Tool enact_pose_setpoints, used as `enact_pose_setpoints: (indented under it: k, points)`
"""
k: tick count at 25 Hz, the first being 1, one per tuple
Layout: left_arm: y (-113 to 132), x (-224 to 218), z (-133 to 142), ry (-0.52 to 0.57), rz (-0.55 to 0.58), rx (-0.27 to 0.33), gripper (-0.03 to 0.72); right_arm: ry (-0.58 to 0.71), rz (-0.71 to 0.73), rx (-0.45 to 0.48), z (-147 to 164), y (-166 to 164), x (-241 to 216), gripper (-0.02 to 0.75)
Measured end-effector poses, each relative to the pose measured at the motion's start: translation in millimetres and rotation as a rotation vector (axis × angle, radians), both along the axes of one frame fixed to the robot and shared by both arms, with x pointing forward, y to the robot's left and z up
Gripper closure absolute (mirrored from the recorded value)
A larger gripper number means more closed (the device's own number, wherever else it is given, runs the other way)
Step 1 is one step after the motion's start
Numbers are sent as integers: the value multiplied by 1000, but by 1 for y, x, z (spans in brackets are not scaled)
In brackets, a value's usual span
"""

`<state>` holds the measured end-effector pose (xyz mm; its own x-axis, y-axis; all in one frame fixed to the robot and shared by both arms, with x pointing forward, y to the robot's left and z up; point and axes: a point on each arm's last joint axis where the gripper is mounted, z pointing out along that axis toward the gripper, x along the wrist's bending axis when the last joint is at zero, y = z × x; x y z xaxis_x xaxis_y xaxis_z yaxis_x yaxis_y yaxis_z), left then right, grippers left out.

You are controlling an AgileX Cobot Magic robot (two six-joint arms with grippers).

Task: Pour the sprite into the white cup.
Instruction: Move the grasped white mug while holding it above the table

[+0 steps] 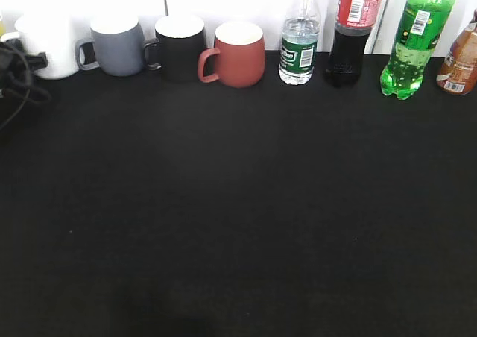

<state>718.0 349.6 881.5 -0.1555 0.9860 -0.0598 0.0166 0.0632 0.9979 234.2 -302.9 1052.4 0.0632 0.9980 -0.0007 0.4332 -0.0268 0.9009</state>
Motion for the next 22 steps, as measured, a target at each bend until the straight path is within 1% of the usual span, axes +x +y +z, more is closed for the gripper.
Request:
enact_pose_setpoints:
  k: [3,5,7,9,10,12,14,15,17,19,22]
  points:
    - [-1,-22,8,20,7,5,629,0,0,0,0,0,0,172]
    - [-3,-38,28,-2,7,9,630,0,0,0,0,0,0,172]
    - [-5,-63,55,-30,8,12,630,0,0,1,0,0,0,172]
    - [-9,-100,80,-40,5,15,630,0,0,1,0,0,0,172]
    - [-13,-122,90,-41,-15,27,630,0,2,5,0,0,0,172]
    - [-30,-163,118,-73,-121,95,630,0,21,32,0,3,0,172]
    - [-47,-193,142,-109,-188,117,631,-20,25,36,4,3,1,190]
    - [-56,-202,150,-118,-218,120,631,-98,27,34,15,3,8,202]
    - [-80,-208,152,-90,-310,123,631,-271,32,23,34,3,36,205]
    - [-108,-213,149,-73,-418,123,631,-316,37,16,29,3,75,206]
    - [-142,-222,149,-82,-547,122,631,-285,44,16,16,3,138,208]
